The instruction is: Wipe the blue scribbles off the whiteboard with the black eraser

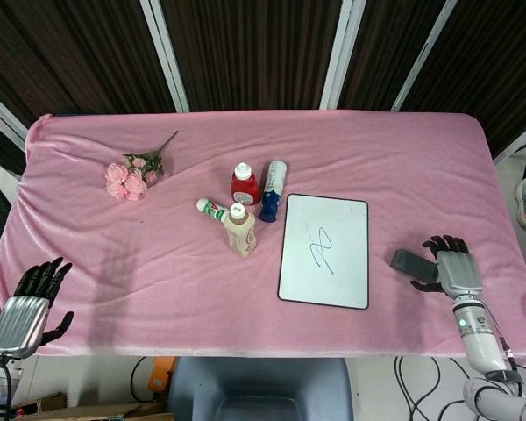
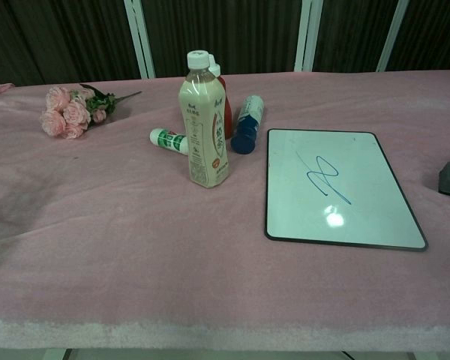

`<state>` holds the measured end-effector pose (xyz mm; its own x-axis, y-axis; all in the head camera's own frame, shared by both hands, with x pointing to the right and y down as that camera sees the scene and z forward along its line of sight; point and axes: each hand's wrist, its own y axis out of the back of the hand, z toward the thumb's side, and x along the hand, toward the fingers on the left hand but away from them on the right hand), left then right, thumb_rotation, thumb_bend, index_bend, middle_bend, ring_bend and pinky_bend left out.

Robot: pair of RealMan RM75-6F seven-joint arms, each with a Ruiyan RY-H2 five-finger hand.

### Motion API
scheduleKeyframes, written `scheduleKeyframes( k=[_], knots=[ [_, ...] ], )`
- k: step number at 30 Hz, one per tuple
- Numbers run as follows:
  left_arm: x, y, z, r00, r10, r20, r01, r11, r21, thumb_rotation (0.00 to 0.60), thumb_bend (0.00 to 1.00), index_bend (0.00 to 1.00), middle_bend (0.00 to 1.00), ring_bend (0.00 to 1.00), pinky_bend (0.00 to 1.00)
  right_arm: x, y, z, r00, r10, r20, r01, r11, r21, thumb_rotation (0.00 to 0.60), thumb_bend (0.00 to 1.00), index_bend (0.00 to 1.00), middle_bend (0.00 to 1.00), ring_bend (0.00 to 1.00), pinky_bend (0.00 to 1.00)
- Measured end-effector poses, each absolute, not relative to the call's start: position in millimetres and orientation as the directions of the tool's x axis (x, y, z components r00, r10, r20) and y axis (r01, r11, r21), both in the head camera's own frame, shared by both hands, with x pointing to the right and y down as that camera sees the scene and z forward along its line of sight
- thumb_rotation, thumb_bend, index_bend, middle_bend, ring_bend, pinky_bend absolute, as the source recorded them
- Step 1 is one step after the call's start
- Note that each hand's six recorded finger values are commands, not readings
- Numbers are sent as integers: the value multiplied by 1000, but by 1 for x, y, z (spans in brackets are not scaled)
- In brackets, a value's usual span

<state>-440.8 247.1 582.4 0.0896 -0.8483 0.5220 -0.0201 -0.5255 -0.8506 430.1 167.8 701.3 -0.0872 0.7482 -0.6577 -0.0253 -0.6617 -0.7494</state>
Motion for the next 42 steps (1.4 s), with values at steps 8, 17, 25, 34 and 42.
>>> scheduleKeyframes(
  k=[8, 17, 25, 34, 42],
  knots=[
    [-441, 248, 583, 91, -846, 525, -19, -528, -849, 600, 361, 0, 0, 0, 87, 429, 166, 704, -90, 744, -663, -24, -667, -745, 600, 276, 416, 299, 170, 273],
    [-440, 249, 581, 97, -847, 522, -20, -526, -850, 600, 361, 0, 0, 0, 87, 416, 162, 717, -86, 740, -668, -31, -672, -740, 600, 280, 554, 385, 307, 417],
    [-440, 249, 581, 100, -848, 520, -22, -525, -851, 600, 362, 0, 0, 0, 87, 412, 160, 722, -90, 742, -664, -34, -669, -743, 600, 288, 631, 452, 417, 494],
    [-440, 249, 580, 100, -850, 517, -25, -521, -853, 600, 360, 0, 0, 0, 86, 415, 157, 725, -114, 751, -651, -71, -660, -748, 600, 322, 837, 633, 610, 720],
    [-440, 249, 578, 101, -855, 508, -33, -514, -857, 600, 360, 0, 0, 0, 86, 416, 150, 722, -130, 781, -611, -93, -623, -776, 600, 396, 981, 752, 727, 859]
  ],
)
